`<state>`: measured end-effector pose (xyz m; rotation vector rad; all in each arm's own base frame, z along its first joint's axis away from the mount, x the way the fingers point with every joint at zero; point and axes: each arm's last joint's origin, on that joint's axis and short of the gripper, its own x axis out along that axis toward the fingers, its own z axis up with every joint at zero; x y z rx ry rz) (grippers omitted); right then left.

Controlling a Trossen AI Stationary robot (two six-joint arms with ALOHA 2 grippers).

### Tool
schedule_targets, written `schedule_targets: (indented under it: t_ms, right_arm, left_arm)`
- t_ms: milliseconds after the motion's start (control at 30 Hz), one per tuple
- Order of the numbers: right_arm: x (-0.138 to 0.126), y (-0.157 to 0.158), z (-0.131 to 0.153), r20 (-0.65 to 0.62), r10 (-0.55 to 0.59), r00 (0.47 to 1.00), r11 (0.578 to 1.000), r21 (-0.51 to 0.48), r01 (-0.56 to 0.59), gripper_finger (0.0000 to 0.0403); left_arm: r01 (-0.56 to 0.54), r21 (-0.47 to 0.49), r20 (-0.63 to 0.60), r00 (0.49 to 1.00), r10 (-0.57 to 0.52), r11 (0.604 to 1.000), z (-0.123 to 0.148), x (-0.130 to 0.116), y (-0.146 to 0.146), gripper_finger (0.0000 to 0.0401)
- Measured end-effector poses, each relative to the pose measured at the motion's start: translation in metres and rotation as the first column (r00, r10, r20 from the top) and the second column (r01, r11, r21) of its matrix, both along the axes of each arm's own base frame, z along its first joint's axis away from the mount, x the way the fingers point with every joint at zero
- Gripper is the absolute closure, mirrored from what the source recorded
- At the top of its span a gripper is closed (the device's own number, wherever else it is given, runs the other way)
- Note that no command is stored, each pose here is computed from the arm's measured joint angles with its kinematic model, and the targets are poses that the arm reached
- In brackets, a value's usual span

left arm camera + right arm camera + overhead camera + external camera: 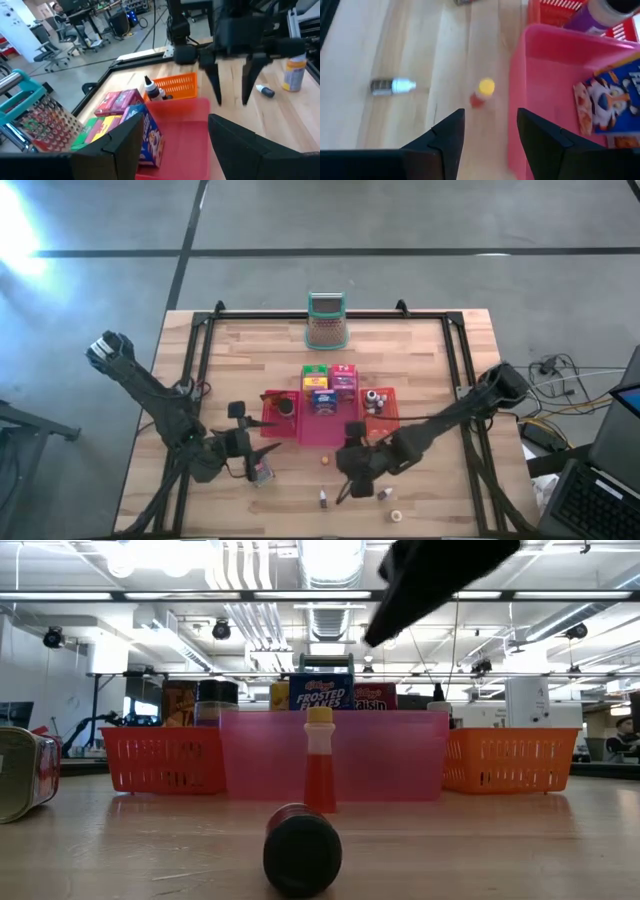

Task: Pick & Place Kitchen Items
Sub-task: Put the small transparent food coloring bottle into the orange bin

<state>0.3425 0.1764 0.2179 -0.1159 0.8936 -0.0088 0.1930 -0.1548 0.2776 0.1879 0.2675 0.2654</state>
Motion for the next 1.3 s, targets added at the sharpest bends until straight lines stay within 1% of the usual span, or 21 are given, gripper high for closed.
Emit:
schedule_targets:
  t_ms: [133,233,300,367,433,567,800,933,1167,1300]
  right_arm:
    - [0.013,-0.005,-0.007,-0.025,0.003,1.0,0.999,0.041,-0.002,0.0208]
    - [0.02,-0.011,-0.019,-0.064,-0.011,0.998,0.999,0.044,0.014,0.0199]
    - [0.023,-0.015,-0.023,-0.073,-0.021,0.997,0.999,0.044,0.024,0.0195]
    - [0.027,-0.018,-0.024,-0.067,-0.018,0.998,0.998,0.066,0.023,0.0193]
    - [0.031,-0.019,-0.027,-0.058,-0.009,0.998,0.995,0.094,0.015,0.0192]
    - [0.036,-0.023,-0.033,-0.078,0.005,0.997,0.992,0.128,0.005,0.0197]
    - [0.038,-0.022,-0.032,-0.057,0.013,0.998,0.99,0.14,-0.005,0.021]
    - [0.04,-0.021,-0.034,-0.051,0.026,0.998,0.986,0.166,-0.017,0.021]
    - [0.046,-0.022,-0.048,-0.064,0.044,0.997,0.987,0.16,-0.033,0.0198]
    - [0.048,-0.022,-0.051,-0.055,0.048,0.997,0.987,0.157,-0.038,0.0203]
  left_arm:
    - [0.002,-0.004,0.009,1.0,-0.002,1.0,0.001,0.0,0.0,0.0174]
    - [0.002,-0.004,0.01,1.0,-0.002,1.0,0.001,0.0,0.0,0.0174]
    - [0.001,-0.007,0.008,1.0,-0.001,1.0,0.0,0.0,0.0,0.0174]
    - [0.0,-0.011,0.008,1.0,0.0,1.0,0.0,0.0,0.0,0.0174]
    - [0.0,-0.012,0.007,1.0,0.0,1.0,-0.001,0.0,0.0,0.0174]
    - [0.0,-0.008,0.0,1.0,0.0,1.0,-0.005,0.0,0.001,0.0174]
    - [-0.002,-0.014,0.004,1.0,0.002,1.0,-0.005,0.0,0.001,0.0174]
    - [-0.001,-0.015,0.004,1.0,0.002,1.0,-0.005,0.0,0.0,0.0174]
    - [-0.004,-0.024,0.008,1.0,0.004,1.0,-0.005,0.0,0.0,0.0174]
    - [-0.004,-0.025,0.008,1.0,0.004,1.0,-0.005,0.0,0.0,0.0174]
